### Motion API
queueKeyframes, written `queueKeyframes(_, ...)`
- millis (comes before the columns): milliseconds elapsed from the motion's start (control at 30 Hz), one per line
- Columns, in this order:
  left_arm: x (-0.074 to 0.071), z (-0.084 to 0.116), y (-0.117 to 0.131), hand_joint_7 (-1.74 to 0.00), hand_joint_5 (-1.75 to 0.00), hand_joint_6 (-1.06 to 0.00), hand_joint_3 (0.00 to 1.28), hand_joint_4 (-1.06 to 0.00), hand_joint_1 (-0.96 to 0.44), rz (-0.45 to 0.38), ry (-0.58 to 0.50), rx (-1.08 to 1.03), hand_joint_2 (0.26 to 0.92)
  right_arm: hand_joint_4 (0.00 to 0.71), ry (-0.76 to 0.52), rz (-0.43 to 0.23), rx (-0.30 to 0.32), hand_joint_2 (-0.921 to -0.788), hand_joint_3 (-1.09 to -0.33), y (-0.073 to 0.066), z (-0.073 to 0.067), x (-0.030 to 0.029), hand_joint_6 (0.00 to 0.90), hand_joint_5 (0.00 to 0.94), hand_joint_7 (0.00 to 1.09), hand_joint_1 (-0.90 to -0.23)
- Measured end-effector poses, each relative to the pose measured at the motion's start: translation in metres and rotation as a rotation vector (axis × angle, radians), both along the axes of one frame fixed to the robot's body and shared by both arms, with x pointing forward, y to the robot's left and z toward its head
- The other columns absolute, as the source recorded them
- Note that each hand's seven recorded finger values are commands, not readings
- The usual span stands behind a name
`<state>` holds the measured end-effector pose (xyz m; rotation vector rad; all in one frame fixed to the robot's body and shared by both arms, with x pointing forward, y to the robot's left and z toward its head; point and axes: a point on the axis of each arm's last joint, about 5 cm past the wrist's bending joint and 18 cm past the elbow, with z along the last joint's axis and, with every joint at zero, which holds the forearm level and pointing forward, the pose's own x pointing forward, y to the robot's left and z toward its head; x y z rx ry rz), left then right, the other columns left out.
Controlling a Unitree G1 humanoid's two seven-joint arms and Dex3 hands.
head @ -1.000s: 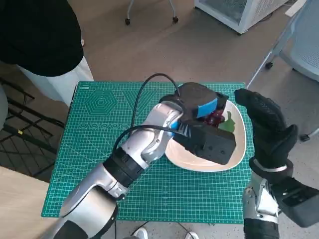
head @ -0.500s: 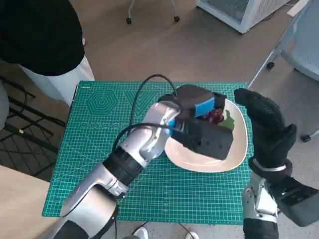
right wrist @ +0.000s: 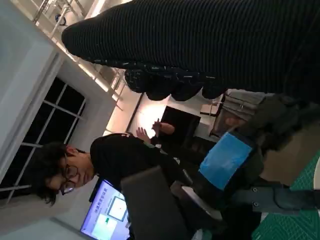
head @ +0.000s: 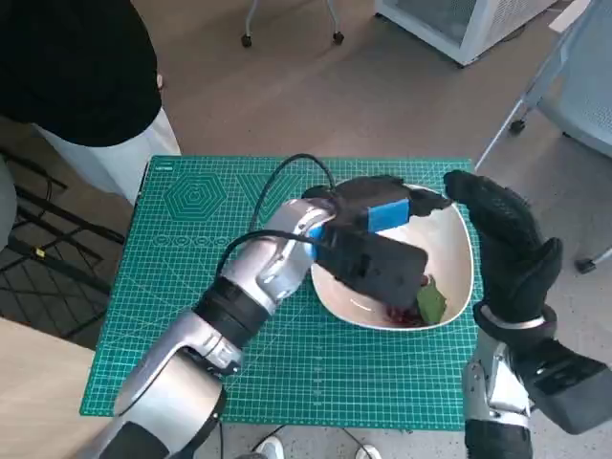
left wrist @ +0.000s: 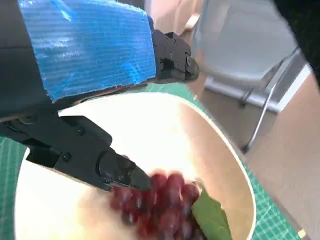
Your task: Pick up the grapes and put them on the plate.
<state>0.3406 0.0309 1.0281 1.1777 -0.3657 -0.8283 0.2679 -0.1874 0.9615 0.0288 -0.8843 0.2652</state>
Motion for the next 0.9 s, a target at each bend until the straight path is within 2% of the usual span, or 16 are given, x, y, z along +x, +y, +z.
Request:
queueKeyframes(267,0.008,-0.009,0.031,0.00,0.00,-0.15,0.11,0.00,-0.64,0.004,0.028,-0.170,0.919,0.268,0.005,0.006,-0.001,-0.921,-0.578,0.001,0.000,0.0003,0.078,0.000,0.43,-0.461)
queueKeyframes(433,0.011,-0.020,0.058,-0.02,-0.02,-0.20,0.21,-0.06,-0.64,0.064,0.085,-0.404,0.921,0.268,0.010,0.008,-0.001,-0.921,-0.579,0.001,0.000,0.0005,0.078,0.000,0.43,-0.466)
queueKeyframes(500,0.011,-0.028,0.072,-0.03,-0.03,-0.22,0.23,-0.09,-0.61,0.118,0.115,-0.525,0.921,0.268,0.011,0.008,-0.001,-0.921,-0.577,0.001,0.000,0.0005,0.078,0.000,0.43,-0.470)
queueKeyframes(600,0.009,-0.039,0.088,-0.03,-0.03,-0.23,0.22,-0.12,-0.58,0.170,0.166,-0.691,0.921,0.268,0.009,0.014,-0.001,-0.921,-0.577,0.002,0.000,0.0008,0.077,0.000,0.43,-0.472)
queueKeyframes(767,0.002,-0.054,0.103,-0.02,-0.01,-0.21,0.22,-0.12,-0.56,0.168,0.240,-0.978,0.921,0.267,0.004,0.018,-0.002,-0.921,-0.582,0.003,0.002,0.0010,0.075,0.000,0.43,-0.466)
queueKeyframes(900,-0.008,-0.070,0.122,-0.01,-0.01,-0.19,0.22,-0.11,-0.58,0.159,0.246,-1.189,0.921,0.266,0.009,0.021,-0.003,-0.921,-0.584,0.003,0.002,0.0012,0.073,0.000,0.43,-0.463)
